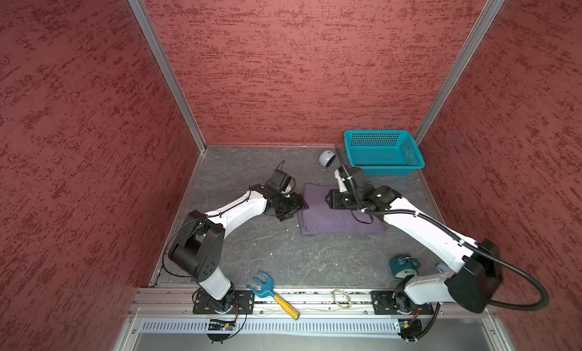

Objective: Fold and stack the trousers
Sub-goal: Smooth out the trousers at the center of the table.

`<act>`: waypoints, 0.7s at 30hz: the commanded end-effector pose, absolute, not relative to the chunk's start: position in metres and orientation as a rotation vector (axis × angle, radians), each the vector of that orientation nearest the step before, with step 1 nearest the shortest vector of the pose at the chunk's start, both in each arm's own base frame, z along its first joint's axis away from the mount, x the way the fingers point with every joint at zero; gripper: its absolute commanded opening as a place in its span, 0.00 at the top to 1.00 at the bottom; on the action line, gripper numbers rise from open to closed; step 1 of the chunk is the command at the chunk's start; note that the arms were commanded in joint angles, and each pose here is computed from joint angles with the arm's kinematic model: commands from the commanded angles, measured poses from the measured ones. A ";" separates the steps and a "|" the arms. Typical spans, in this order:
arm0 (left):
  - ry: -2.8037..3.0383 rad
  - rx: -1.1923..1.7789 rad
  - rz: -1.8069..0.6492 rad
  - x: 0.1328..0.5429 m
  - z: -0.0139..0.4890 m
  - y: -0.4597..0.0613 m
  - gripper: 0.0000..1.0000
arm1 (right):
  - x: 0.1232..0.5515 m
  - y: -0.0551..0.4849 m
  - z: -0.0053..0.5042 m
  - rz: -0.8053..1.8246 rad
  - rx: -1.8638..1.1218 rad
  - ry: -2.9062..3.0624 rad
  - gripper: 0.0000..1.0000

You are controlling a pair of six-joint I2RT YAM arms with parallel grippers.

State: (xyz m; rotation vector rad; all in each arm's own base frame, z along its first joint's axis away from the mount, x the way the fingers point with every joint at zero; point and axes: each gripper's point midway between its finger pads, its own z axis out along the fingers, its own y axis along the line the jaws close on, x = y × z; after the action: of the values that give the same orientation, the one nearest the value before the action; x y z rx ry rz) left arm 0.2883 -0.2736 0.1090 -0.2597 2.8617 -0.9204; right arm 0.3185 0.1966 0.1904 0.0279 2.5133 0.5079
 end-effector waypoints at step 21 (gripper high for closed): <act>2.928 -0.112 -0.580 0.294 0.083 -0.304 0.81 | 0.310 0.053 0.100 0.360 0.589 2.648 0.39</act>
State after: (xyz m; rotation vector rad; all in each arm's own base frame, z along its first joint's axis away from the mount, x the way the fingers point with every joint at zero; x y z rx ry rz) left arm 0.2877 -0.2991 0.0753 -0.1286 2.9536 -0.5720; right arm 0.3032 0.0549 0.0956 0.5866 2.6815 0.3484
